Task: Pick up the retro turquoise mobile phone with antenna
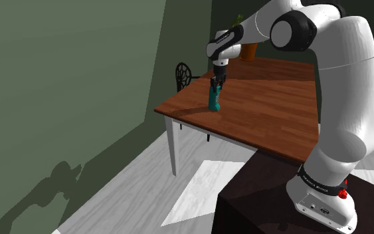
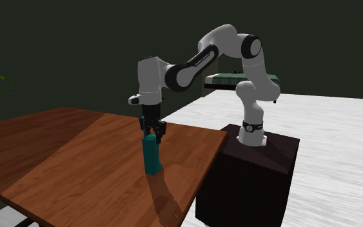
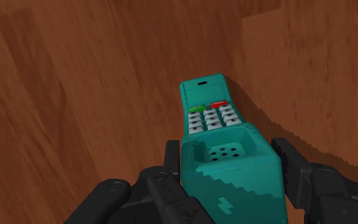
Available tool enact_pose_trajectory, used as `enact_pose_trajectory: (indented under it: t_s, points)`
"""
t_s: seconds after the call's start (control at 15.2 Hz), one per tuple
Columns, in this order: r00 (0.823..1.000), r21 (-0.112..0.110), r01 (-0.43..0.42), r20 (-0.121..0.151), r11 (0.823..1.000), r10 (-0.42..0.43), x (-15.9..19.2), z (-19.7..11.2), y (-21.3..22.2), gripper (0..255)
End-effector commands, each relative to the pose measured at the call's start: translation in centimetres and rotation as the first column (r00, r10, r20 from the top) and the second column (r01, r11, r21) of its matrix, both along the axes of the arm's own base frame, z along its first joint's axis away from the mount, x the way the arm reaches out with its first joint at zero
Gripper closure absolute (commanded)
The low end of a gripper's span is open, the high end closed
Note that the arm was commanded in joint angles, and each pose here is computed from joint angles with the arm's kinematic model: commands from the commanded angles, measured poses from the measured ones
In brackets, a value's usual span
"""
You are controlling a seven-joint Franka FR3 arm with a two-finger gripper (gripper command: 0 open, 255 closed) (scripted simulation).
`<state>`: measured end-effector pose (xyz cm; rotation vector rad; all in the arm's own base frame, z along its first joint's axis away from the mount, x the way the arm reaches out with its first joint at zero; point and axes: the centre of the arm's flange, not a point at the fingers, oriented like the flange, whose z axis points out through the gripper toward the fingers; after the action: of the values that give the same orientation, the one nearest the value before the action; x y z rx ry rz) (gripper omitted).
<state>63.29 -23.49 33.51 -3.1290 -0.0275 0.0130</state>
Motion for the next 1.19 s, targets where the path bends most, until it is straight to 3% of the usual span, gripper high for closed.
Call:
enact_pose_trajectory:
  t_s: [0.0, 0.33, 1.12]
  points:
    - [1.000, 0.000, 0.000, -0.001, 1.000, 0.000, 0.0, -0.1, 0.0, 255]
    - [1.000, 0.000, 0.000, -0.001, 1.000, 0.000, 0.0, -0.1, 0.0, 255]
    - [1.000, 0.000, 0.000, -0.001, 1.000, 0.000, 0.0, 6.2, 0.0, 255]
